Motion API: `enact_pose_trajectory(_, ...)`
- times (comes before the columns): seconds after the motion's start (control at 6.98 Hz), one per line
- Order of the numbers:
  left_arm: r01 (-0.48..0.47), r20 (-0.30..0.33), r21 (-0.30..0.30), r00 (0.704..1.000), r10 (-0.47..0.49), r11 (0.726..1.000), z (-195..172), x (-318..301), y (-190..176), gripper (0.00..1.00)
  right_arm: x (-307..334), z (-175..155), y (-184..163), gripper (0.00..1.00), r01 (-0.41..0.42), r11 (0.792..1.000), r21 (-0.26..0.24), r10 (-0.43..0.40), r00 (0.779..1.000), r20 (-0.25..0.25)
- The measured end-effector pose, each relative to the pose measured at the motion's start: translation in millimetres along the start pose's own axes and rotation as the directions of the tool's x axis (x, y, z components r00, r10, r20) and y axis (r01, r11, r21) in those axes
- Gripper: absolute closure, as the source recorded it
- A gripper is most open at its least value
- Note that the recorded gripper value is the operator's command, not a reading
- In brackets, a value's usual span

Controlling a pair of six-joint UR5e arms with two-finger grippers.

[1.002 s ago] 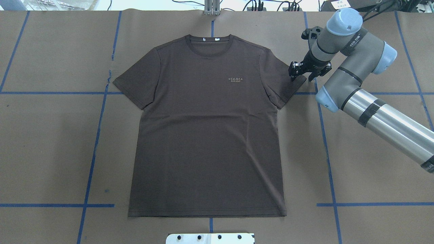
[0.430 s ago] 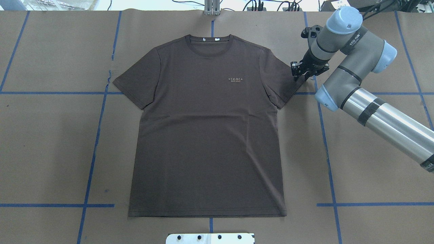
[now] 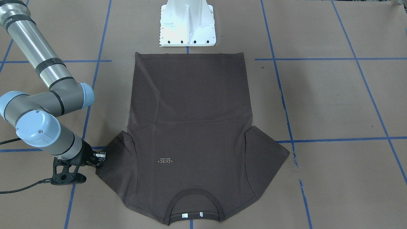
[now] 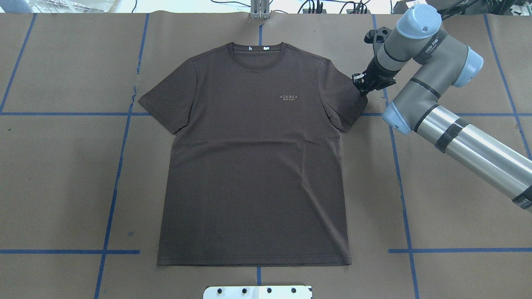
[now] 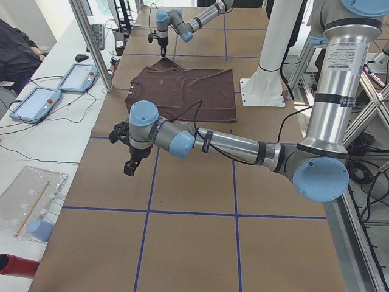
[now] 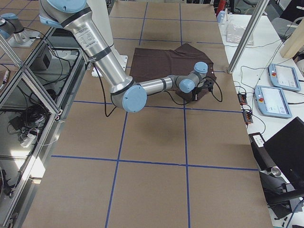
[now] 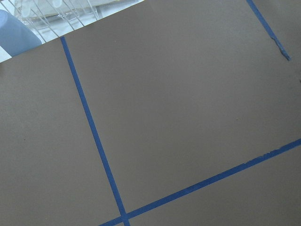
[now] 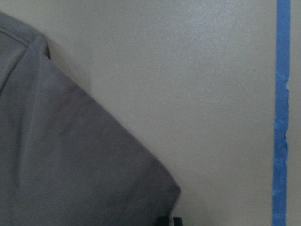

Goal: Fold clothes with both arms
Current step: 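Fold the grasped sleeve inward toward the shirt center with the right gripper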

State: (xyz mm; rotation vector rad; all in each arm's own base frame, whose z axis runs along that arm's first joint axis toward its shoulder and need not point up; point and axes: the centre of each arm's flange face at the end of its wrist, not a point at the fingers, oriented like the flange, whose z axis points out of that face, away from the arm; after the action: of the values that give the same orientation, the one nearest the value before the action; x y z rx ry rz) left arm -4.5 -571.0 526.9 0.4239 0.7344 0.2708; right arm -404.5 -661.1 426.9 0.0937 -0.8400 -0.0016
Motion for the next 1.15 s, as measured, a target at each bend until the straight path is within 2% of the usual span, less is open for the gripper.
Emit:
enact_pose_trajectory(0.43,0.005,0.0,-0.008,1.0,-0.005,1.0,4,-3,2,0.0,-76,-42,-17,1.0,0.066,0.996,0.059,-0.07,0.995,0.07)
enact_pose_trajectory(0.57,0.006,0.0,-0.01,1.0,-0.006,1.0,5,-4,2,0.0,-117,-45,-18,1.0,0.1,0.992,0.073,-0.106,0.991,0.082)
enact_pose_trajectory(0.72,0.006,0.0,-0.011,1.0,-0.006,1.0,7,-5,3,0.0,-166,-38,-17,1.0,0.134,0.987,0.09,-0.141,0.987,0.072)
enact_pose_trajectory(0.86,0.006,0.0,-0.009,1.0,-0.006,1.0,8,-6,3,0.0,-205,-23,-10,0.4,0.162,0.981,0.106,-0.167,0.985,0.043)
enact_pose_trajectory(1.0,0.007,-0.001,-0.009,1.0,-0.007,1.0,10,-8,3,0.0,-226,-8,-1,0.0,0.18,0.977,0.118,-0.183,0.983,0.014)
enact_pose_trajectory(1.15,0.008,-0.001,-0.009,1.0,-0.008,1.0,11,-9,2,0.0,-235,0,4,0.0,0.189,0.974,0.124,-0.191,0.982,0.001)
